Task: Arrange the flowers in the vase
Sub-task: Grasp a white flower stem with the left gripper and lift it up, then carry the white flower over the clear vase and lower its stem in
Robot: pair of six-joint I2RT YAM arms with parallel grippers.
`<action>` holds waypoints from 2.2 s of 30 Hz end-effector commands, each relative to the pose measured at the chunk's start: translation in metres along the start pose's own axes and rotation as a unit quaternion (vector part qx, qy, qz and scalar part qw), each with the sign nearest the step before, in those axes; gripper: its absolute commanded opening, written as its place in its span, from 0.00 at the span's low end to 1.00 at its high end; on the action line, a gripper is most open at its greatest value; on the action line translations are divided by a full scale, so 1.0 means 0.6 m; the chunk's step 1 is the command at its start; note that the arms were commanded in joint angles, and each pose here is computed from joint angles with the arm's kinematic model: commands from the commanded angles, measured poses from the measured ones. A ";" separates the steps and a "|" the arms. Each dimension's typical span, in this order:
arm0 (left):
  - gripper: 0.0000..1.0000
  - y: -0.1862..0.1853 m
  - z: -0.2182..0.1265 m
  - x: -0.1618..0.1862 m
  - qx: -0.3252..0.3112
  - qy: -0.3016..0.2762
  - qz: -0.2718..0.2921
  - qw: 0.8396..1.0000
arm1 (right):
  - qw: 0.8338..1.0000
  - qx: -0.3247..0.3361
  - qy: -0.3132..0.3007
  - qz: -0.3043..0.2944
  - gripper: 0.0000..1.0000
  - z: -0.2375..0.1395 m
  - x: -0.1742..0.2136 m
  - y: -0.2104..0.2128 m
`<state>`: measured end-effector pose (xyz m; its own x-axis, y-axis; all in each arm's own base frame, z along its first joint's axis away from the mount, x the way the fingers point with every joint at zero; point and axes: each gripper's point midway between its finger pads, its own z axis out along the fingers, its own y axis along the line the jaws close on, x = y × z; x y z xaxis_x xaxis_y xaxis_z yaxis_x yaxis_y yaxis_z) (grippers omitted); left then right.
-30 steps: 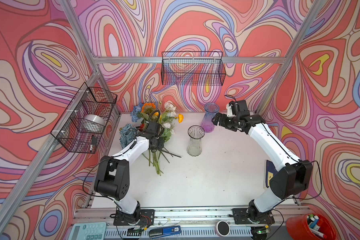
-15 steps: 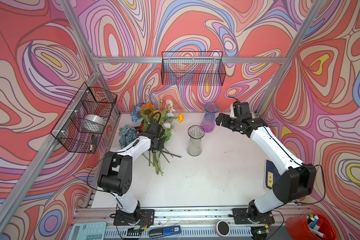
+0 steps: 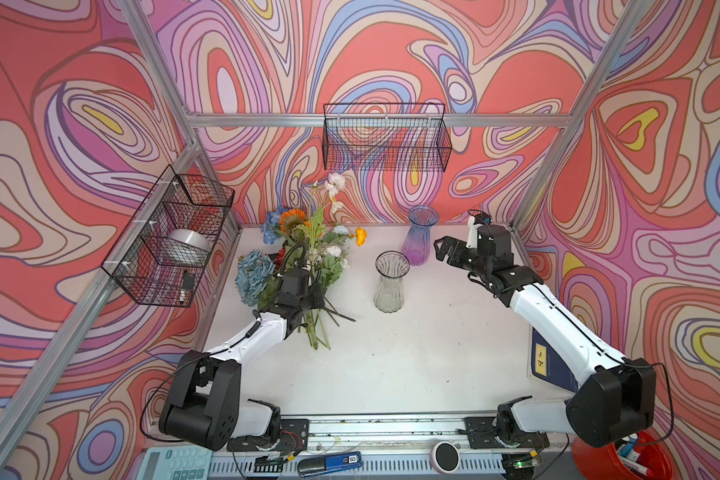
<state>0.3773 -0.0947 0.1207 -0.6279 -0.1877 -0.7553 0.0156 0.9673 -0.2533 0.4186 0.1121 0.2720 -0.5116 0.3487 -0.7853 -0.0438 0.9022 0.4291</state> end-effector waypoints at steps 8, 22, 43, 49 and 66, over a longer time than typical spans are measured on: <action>0.00 -0.053 -0.089 -0.166 0.049 -0.166 0.000 0.985 | 0.995 -0.067 -0.066 -0.029 0.98 -0.027 -0.048 0.054; 0.00 -0.177 -0.247 -0.276 0.212 -0.193 0.030 0.958 | 0.977 -0.171 -0.062 -0.112 0.98 -0.066 -0.061 0.192; 0.00 -0.440 -0.299 -0.390 0.349 -0.301 0.124 0.879 | 0.992 -0.061 -0.064 -0.096 0.98 -0.084 -0.017 0.095; 0.00 -0.464 -0.231 -0.378 0.330 -0.294 0.149 0.885 | 0.992 -0.023 -0.069 -0.100 0.98 -0.098 -0.001 0.060; 0.00 -0.485 -0.074 -0.179 0.239 -0.222 0.265 0.907 | 0.991 0.007 -0.056 -0.120 0.98 -0.085 0.022 0.033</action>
<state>0.4045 -0.3441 0.3151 -0.0980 0.0785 -0.9921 0.6483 0.7614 -0.0038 0.3678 0.1242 0.3048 -0.3727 0.1679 -0.9126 -0.1547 0.9585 0.2395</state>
